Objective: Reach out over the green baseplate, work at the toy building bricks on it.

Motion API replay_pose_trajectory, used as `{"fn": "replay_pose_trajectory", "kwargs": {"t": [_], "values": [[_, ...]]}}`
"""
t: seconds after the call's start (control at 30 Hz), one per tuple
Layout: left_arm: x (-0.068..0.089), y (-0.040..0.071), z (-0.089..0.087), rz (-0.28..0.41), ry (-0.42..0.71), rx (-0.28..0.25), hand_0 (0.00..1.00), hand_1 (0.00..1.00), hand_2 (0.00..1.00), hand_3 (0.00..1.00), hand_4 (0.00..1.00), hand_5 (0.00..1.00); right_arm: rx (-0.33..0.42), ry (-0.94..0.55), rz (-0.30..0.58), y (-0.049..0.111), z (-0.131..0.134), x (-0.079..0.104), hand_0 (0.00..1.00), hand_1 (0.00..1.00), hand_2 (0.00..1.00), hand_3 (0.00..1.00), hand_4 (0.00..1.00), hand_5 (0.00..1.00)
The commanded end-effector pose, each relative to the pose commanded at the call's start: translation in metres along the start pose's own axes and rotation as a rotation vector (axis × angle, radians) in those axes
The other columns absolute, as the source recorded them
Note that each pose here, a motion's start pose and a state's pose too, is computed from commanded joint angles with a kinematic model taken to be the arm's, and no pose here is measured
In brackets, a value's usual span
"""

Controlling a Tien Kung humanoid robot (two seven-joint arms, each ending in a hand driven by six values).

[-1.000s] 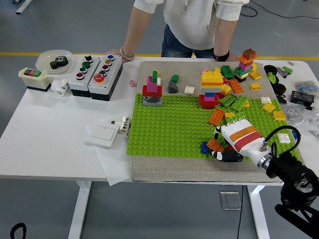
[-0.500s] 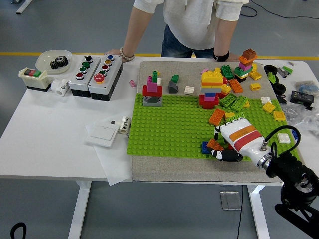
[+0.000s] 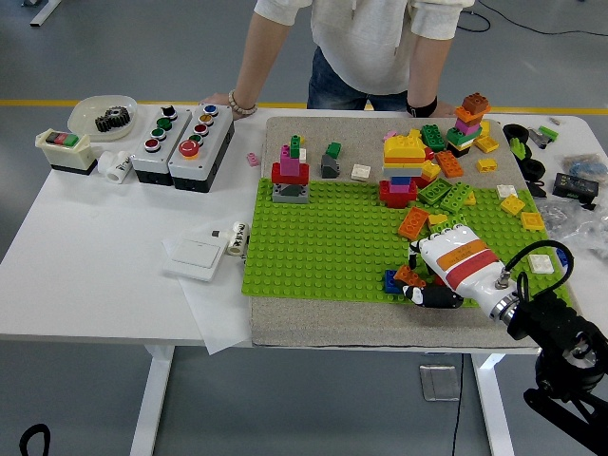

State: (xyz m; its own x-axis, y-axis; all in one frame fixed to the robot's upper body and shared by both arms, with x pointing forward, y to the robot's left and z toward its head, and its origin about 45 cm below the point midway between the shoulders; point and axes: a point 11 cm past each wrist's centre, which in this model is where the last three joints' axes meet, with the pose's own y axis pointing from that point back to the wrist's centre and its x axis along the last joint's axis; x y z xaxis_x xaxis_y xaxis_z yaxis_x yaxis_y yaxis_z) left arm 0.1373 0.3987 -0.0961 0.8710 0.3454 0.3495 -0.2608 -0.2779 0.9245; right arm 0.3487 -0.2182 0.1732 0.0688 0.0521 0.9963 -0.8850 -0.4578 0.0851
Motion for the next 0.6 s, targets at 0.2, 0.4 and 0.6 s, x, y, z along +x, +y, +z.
{"fn": "replay_pose_trajectory", "kwargs": {"t": [0.2,0.4,0.6], "values": [[0.0000,0.0000,0.0005,0.000,0.000,-0.001,0.613,0.644,0.701,0.613,0.666,0.662,0.011,0.001,0.009,0.0003,-0.0007,-0.0006,0.170,0.182,0.281,0.420,0.706,0.545],[0.0000,0.0000,0.0006,0.000,-0.001,-0.001,0.617,0.645,0.701,0.613,0.666,0.662,0.024,0.001,0.020,-0.0001,-0.0023,0.0007,0.169,0.179,0.278,0.419,0.706,0.535],[0.0008,0.0000,0.0003,0.001,-0.001,-0.001,0.613,0.645,0.701,0.614,0.666,0.662,0.034,0.002,0.024,-0.0011,-0.0037,0.0011,0.162,0.179,0.277,0.423,0.708,0.517]]}}
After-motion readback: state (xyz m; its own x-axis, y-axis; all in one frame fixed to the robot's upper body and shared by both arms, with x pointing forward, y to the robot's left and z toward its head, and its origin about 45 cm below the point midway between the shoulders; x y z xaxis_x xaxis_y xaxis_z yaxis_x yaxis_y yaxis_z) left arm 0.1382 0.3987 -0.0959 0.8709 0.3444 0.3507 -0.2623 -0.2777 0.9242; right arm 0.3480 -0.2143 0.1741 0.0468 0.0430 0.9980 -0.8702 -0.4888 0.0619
